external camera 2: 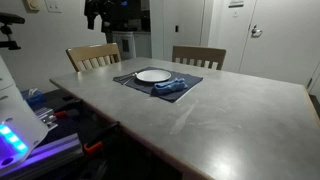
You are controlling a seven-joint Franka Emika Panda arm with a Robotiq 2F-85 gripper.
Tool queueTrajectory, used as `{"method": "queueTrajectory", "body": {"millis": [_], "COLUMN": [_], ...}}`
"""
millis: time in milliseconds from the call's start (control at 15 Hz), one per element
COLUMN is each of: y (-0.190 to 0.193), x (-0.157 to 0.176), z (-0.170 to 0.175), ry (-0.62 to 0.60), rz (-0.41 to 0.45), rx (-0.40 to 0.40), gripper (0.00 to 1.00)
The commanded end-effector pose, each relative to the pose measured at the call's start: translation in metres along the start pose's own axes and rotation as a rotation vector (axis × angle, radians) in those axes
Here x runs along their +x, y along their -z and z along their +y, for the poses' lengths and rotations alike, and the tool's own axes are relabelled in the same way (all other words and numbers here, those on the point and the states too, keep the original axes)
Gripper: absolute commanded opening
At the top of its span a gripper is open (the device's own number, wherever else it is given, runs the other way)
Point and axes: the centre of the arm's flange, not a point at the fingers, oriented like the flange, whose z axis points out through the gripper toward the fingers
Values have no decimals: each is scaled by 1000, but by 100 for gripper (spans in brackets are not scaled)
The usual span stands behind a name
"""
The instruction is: Put the fork on the white plate
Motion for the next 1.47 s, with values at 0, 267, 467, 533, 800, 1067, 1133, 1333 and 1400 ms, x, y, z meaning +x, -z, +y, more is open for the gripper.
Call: {"method": "queueTrajectory", "body": {"millis": [0, 267, 467, 533, 800, 1067, 1133, 1333, 1400], "y": [0, -9, -15, -18, -32, -48, -53, -65, -70], "x": [0, 11, 20, 23, 39, 58, 65, 86, 95], "z": [0, 3, 5, 5, 8, 12, 14, 19, 20], "ry": [0, 16, 29, 36, 62, 89, 96, 126, 137], "rz": [0, -4, 3, 9, 22, 42, 49, 83, 90], "rx": [0, -9, -19, -24, -40, -50, -52, -41, -35], "gripper": [100, 100, 100, 100, 100, 100, 100, 100, 100]}}
